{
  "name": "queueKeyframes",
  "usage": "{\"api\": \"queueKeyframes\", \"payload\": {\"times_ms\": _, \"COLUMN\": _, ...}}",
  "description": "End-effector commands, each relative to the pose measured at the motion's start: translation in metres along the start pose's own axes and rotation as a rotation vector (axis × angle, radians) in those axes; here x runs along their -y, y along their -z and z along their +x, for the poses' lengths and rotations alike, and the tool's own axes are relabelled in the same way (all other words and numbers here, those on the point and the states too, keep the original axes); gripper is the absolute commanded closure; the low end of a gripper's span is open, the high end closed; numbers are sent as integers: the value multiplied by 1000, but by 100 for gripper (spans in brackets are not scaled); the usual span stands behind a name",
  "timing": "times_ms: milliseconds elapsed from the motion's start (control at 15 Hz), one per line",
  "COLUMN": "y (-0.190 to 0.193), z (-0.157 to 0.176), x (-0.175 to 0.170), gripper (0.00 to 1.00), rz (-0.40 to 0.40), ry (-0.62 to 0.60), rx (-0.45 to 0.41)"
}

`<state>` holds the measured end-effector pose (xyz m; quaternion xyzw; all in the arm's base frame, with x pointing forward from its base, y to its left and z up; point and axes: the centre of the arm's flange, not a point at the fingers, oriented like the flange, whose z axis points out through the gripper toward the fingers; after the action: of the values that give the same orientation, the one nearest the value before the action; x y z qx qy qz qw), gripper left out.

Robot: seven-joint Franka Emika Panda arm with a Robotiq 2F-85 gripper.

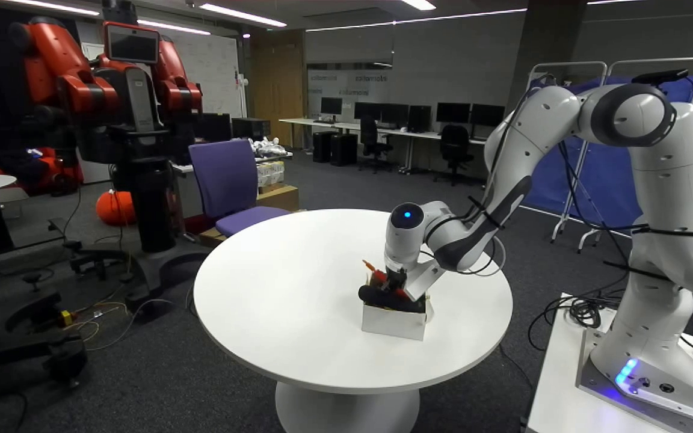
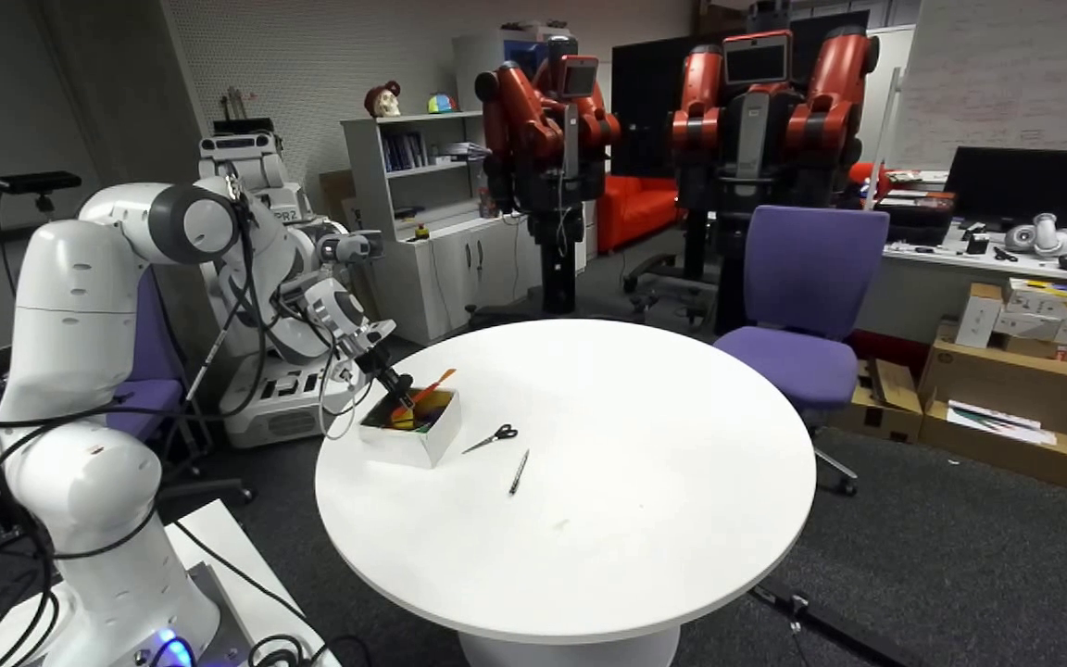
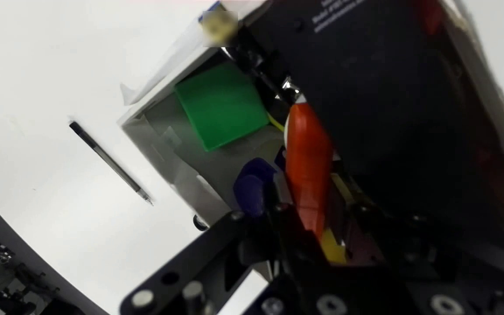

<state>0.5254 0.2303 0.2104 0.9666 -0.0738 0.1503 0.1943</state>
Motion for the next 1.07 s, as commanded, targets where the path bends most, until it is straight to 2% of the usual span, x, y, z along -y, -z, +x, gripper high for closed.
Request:
{"api": "queueKeyframes", "payload": {"times_ms": 0, "y": 5, "z": -7, "x": -2, "gripper": 94, "rz": -12, "ry": 27, "rx": 21}}
{"api": "queueKeyframes", "payload": {"times_ms": 800, "y": 12, "z": -41, "x": 2, "gripper": 94, "rz": -36, "ry": 57, "rx": 52}}
{"api": "queueKeyframes", "payload": {"times_ms": 867, "y": 12, "z": -43, "x": 3, "gripper": 50, "rz": -34, "ry": 58, "rx": 59}}
{"api": "queueKeyframes", "payload": {"times_ms": 1000, "y": 10, "z": -45, "x": 4, "gripper": 44, "rz": -36, "ry": 53, "rx": 59}}
